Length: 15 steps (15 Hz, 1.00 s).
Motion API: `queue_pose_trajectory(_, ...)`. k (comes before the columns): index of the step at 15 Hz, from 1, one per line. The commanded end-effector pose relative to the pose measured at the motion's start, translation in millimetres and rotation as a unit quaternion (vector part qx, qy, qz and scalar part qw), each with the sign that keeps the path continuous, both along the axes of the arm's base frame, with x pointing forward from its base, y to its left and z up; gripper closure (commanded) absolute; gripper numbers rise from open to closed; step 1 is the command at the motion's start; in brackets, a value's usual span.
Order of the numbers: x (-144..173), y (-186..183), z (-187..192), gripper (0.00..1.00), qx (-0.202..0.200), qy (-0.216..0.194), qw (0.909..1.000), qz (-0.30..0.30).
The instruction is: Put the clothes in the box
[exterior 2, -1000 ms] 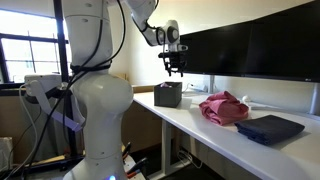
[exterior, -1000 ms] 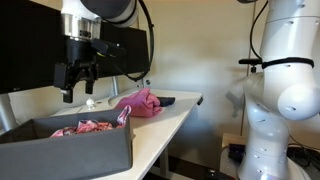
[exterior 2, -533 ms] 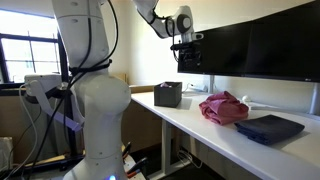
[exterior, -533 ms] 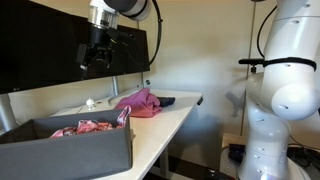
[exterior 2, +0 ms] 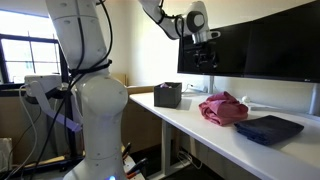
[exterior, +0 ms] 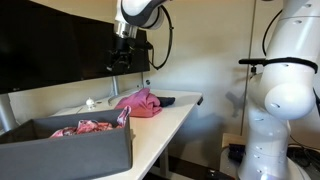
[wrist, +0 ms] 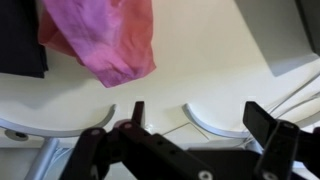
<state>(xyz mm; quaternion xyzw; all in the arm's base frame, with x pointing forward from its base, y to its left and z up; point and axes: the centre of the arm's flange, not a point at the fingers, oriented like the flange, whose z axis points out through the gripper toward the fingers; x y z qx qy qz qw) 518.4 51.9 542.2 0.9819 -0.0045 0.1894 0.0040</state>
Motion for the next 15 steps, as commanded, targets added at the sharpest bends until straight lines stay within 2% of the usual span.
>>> queue_pose_trajectory(1,-10.2,-51.0,-16.0,0.0,-0.017,-0.012,0.9992,-0.035)
queue_pose_trajectory(6,-5.7,-102.8,-43.2,0.0,-0.017,0.009,0.9982,-0.057)
queue_pose_trajectory(12,8.2,-136.0,-72.7,0.0,-0.032,0.023,0.9973,-0.062)
queue_pose_trajectory(15,11.5,-150.8,-90.9,0.0,-0.03,0.042,0.9963,-0.069)
